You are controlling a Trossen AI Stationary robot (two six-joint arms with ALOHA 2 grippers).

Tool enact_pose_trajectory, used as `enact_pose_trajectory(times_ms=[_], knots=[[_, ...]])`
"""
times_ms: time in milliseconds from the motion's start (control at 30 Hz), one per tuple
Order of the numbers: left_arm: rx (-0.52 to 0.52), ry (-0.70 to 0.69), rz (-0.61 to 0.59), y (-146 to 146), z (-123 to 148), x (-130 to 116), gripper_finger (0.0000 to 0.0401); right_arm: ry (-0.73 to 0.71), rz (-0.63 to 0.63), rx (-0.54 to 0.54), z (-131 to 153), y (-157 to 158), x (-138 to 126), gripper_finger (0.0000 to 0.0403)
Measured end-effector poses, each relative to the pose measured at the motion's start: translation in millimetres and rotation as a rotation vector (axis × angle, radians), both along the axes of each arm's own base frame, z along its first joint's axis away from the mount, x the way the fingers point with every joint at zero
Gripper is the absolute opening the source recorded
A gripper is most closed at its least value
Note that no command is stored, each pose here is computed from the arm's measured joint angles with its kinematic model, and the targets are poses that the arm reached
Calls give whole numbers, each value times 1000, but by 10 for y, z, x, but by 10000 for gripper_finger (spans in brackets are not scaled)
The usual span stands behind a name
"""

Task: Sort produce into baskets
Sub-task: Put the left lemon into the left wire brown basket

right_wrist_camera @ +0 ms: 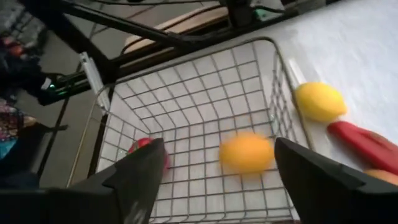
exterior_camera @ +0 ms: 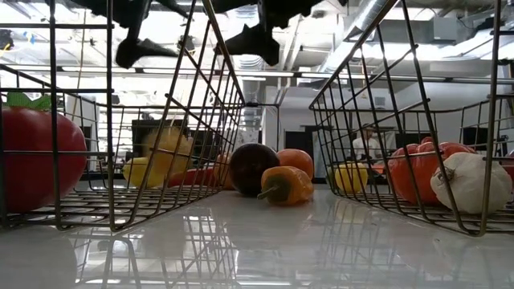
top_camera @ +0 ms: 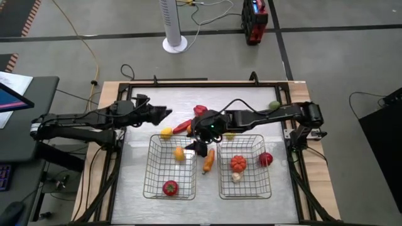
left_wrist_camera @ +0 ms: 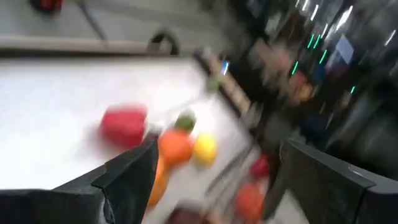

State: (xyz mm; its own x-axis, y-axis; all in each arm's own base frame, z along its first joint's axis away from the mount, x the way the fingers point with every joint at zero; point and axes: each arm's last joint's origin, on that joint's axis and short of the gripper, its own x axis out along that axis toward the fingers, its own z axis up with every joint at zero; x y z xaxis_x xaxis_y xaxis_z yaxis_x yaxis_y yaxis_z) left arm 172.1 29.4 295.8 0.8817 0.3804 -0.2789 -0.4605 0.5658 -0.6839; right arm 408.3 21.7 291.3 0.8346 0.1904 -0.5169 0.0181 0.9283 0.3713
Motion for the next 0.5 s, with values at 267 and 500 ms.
enact_pose_trajectory(times_ms=[267, 500], knots=[[-108, 436, -176, 90, -365, -96, 322, 124, -261, -121, 426, -369, -114, 341], [-249, 705, -250, 177, -698, 15, 322, 33, -377, -163, 862, -606, -222, 322]])
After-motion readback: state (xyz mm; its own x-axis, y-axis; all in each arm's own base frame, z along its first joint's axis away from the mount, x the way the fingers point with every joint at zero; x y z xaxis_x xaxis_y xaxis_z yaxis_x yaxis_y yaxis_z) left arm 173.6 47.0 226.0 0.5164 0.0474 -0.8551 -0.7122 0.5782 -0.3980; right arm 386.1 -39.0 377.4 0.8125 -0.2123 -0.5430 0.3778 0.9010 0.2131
